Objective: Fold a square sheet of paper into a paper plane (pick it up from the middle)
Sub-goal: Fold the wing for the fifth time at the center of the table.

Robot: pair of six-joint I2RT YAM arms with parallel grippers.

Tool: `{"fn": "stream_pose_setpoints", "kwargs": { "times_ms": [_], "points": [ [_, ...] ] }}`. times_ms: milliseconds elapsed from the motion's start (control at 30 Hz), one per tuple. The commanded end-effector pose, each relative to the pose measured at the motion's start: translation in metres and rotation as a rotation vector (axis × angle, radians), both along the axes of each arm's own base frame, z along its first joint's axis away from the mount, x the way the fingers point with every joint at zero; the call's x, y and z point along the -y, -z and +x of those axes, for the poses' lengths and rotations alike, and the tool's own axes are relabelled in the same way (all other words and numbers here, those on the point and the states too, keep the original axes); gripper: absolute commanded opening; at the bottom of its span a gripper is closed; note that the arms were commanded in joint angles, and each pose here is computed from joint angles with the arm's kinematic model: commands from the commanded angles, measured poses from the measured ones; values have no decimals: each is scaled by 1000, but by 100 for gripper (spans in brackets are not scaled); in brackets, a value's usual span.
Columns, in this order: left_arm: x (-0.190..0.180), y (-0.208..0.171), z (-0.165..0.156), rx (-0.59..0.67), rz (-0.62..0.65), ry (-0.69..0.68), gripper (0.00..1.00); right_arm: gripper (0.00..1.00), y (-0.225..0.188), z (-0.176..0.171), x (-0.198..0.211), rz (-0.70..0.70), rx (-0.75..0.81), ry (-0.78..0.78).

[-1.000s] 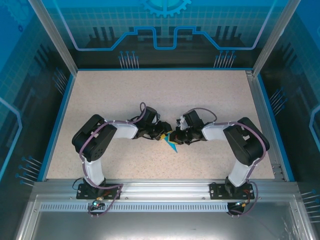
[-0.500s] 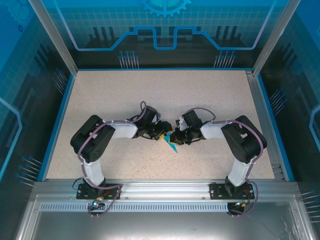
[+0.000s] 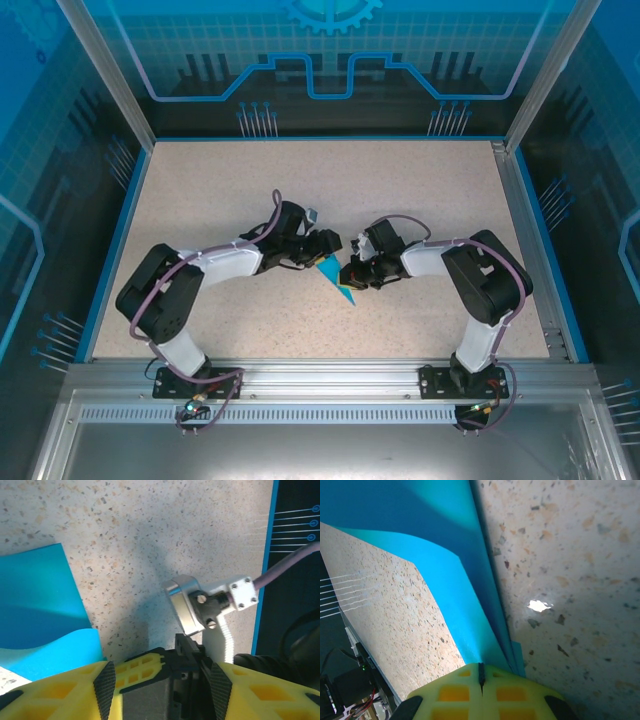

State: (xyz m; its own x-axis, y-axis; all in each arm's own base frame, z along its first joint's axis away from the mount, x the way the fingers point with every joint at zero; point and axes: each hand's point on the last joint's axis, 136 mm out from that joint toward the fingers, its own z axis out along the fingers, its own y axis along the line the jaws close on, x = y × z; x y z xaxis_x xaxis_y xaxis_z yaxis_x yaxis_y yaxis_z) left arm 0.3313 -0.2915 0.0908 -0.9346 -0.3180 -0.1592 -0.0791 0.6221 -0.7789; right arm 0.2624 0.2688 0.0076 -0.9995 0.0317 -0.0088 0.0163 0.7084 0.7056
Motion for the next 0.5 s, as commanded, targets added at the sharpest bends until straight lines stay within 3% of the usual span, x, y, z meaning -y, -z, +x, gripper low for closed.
{"fn": "stream_pose_setpoints", "kwargs": {
  "times_ms": [0,467],
  "points": [
    [-4,18,2,0,34,3,57,0,54,-37,38,-212,-173,24],
    [-14,58,20,-48,72,-39,56,0,58,-43,44,-242,-188,8]
  ]
}}
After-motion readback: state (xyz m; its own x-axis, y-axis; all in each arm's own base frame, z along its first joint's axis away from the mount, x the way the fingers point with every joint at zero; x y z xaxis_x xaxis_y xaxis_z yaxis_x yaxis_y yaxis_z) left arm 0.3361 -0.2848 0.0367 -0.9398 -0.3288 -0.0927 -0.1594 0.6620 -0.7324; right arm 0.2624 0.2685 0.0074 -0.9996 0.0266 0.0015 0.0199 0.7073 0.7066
